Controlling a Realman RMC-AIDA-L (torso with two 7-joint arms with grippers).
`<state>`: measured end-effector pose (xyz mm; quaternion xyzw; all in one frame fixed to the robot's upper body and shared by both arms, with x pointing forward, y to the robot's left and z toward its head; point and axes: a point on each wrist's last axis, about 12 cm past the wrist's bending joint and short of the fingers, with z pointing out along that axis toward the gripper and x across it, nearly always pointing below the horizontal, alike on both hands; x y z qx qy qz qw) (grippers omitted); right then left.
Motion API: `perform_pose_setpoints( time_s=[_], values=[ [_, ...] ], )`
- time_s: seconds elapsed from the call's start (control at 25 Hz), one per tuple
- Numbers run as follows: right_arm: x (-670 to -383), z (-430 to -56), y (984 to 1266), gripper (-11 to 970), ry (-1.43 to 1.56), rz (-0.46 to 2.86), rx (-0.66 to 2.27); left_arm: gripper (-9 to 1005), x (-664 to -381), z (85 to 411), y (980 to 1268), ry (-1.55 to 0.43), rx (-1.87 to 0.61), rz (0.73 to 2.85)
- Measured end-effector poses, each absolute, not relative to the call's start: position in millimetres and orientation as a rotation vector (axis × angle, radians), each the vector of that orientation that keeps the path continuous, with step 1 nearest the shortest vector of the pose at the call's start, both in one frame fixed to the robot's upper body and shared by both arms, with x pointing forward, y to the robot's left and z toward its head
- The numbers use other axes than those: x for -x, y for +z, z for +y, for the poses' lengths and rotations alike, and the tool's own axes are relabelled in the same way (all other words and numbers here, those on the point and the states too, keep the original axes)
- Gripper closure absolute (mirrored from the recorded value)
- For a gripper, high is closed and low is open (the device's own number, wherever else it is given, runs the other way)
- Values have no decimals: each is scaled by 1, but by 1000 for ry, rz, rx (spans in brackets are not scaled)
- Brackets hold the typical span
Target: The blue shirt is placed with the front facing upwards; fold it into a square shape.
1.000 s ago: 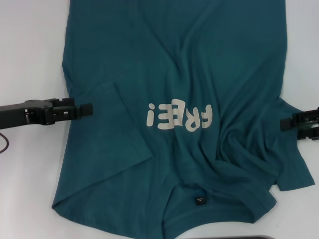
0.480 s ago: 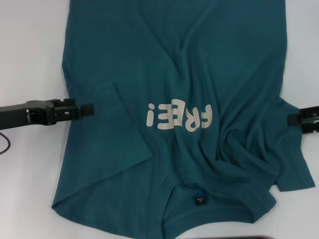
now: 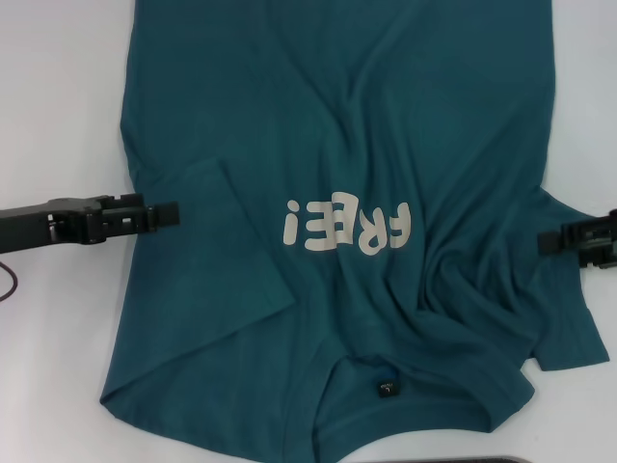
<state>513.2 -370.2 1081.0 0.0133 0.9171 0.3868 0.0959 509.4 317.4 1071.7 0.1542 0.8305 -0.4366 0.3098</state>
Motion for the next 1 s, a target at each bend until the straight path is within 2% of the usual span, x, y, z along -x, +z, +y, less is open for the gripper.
perform_pose_setpoints(
  time_s=[0.48, 1.0],
  values=[
    [-503, -370, 1075, 214, 1168, 2760, -47, 61, -510, 317, 1072, -1152, -409, 2193],
    [-504, -367, 1078, 392, 1191, 2772, -38, 60, -512, 316, 1073, -1150, -412, 2191]
  ],
)
